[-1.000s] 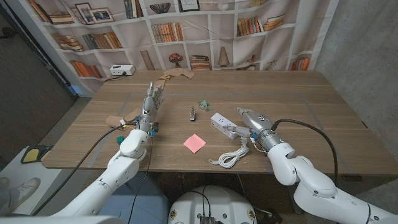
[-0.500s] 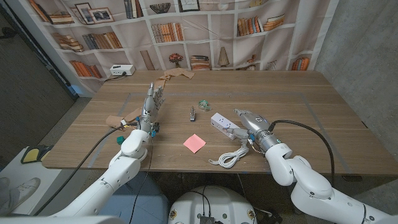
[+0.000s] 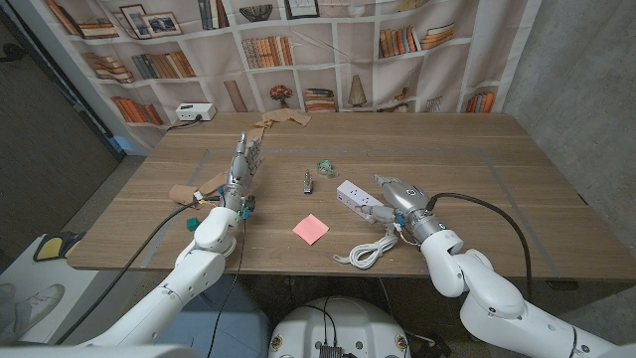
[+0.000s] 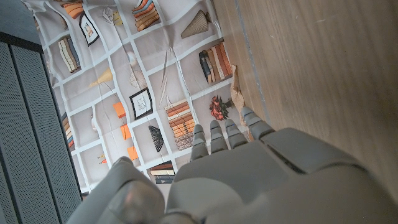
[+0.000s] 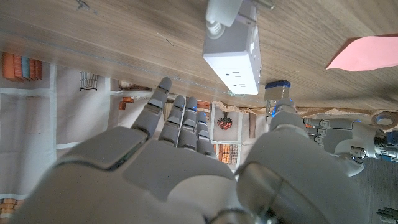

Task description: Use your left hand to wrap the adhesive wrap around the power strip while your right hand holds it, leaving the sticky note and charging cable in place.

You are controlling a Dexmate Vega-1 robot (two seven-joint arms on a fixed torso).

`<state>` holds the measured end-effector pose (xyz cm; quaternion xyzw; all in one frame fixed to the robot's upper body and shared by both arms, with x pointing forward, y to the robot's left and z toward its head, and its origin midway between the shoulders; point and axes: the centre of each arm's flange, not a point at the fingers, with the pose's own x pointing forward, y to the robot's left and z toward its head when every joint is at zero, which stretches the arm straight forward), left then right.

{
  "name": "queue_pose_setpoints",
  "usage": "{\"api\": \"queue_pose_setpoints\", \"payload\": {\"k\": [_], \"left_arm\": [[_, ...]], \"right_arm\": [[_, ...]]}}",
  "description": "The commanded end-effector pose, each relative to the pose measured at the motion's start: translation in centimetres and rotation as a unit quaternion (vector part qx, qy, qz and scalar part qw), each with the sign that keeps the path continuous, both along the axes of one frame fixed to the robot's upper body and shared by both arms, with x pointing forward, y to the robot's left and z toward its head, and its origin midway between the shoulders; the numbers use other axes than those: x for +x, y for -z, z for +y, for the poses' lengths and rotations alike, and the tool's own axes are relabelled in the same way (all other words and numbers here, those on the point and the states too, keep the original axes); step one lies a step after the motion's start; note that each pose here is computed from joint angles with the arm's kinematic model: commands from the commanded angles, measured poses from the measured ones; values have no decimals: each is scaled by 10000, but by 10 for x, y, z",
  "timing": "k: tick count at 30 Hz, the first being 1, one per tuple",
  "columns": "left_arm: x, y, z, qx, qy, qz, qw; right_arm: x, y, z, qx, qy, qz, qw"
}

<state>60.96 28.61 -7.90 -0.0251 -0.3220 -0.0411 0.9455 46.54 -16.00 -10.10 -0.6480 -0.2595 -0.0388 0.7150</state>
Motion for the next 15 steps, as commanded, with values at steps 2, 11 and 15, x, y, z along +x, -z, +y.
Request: {"api": "queue_pose_setpoints", "payload": {"k": [2, 11, 15], "left_arm": [[1, -1, 0, 14, 8, 8, 10000], [0, 0, 2, 23, 5, 28, 10000], [-1, 0, 3, 30, -1, 39, 10000]], "right_arm": [[3, 6, 1, 8, 72, -68, 10000], [4, 10, 3, 3, 109, -40, 9999], [5, 12, 4, -13, 127, -22, 9999]]}}
